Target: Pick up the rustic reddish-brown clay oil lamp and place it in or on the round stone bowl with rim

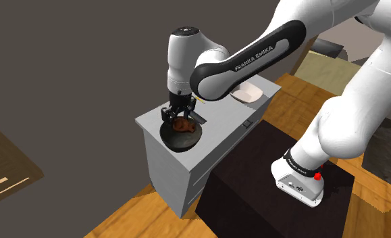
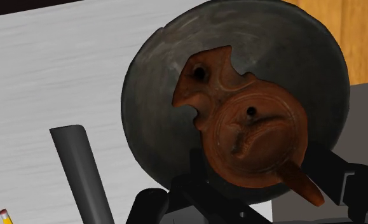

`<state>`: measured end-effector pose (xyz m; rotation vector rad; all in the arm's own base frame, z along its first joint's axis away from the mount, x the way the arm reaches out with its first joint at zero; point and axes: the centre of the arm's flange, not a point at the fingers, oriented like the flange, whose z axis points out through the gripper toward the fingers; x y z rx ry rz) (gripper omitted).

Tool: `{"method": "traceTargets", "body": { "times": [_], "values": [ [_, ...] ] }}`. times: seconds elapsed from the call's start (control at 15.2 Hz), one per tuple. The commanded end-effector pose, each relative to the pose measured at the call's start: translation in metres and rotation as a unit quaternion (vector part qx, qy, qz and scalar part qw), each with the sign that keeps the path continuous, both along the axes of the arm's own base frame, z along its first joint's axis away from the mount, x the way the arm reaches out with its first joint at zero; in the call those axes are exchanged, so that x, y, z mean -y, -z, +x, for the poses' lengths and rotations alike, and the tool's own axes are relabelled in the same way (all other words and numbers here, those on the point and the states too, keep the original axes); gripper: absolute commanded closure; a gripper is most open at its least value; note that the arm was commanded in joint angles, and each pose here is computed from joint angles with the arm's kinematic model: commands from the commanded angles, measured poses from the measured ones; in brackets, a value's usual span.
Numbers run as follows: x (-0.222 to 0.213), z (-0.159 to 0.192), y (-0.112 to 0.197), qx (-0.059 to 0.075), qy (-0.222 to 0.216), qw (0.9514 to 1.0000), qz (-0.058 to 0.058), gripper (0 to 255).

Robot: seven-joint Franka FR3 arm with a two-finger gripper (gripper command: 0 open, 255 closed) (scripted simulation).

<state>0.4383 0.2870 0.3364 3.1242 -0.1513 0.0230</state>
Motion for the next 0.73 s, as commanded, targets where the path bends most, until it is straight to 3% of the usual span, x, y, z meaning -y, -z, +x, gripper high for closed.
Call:
{"method": "traceTargets", "body": {
  "times": [0.0, 0.46, 0.53, 0.66],
  "values": [
    [0.0005, -0.0001, 0.0076, 0.0, 0.0, 1.0, 0.0, 255],
    [0.0005, -0.0001, 0.0076, 0.0, 0.0, 1.0, 0.0, 255],
    [0.0005, -0.0001, 0.0076, 0.0, 0.0, 1.0, 0.0, 0],
    [0.0005, -0.0001, 0.0076, 0.0, 0.0, 1.0, 0.0, 0]
  ]
}}
